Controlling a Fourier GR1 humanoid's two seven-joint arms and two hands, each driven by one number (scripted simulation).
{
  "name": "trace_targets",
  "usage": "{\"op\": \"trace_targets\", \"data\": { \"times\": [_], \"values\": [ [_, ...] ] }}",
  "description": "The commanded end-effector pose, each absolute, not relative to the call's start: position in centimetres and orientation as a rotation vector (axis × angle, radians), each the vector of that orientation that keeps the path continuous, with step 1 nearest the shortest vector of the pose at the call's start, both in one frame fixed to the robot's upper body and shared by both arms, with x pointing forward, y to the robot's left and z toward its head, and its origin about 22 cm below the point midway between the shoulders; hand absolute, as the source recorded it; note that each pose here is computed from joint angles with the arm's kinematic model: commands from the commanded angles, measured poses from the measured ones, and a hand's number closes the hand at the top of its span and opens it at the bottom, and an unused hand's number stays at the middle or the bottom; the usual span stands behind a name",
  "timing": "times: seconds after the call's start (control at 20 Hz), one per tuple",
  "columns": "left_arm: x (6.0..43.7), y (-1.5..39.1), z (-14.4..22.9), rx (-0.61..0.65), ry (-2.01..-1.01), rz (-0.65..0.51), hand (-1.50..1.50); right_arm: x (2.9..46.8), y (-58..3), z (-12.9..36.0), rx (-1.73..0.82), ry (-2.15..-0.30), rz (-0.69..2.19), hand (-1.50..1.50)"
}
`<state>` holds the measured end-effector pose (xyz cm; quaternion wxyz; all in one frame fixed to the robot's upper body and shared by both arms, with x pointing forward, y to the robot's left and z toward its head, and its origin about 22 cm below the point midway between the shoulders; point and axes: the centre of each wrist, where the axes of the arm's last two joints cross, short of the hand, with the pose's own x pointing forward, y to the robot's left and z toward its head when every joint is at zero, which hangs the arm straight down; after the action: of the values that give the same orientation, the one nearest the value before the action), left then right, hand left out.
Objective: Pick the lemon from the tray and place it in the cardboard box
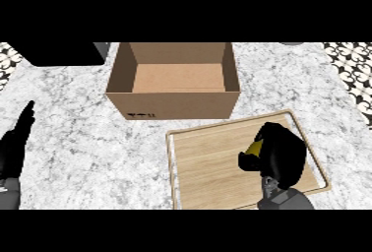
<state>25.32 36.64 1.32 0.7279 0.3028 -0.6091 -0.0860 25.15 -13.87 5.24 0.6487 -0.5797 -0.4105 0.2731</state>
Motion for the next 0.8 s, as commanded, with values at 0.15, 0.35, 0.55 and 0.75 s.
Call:
{"op": "trace_targets", "data": {
  "times": [0.15, 0.35, 0.55, 0.75],
  "values": [
    [25.2, 35.1, 1.2, 0.644, -1.366, -0.230, 0.00, 22.2, -6.6, 11.3, -1.544, -1.135, 0.520, 1.50],
    [27.2, 35.7, 1.8, 0.657, -1.373, -0.230, 0.00, 24.5, -3.9, 14.0, -1.559, -1.181, 0.570, 1.50],
    [27.0, 34.7, 1.5, 0.625, -1.383, -0.220, 0.00, 27.7, -3.1, 16.0, -1.430, -1.276, 0.480, 1.50],
    [27.2, 34.1, 1.1, 0.632, -1.397, -0.233, 0.00, 30.2, -3.0, 17.3, -1.336, -1.328, 0.415, 1.50]
  ]
}}
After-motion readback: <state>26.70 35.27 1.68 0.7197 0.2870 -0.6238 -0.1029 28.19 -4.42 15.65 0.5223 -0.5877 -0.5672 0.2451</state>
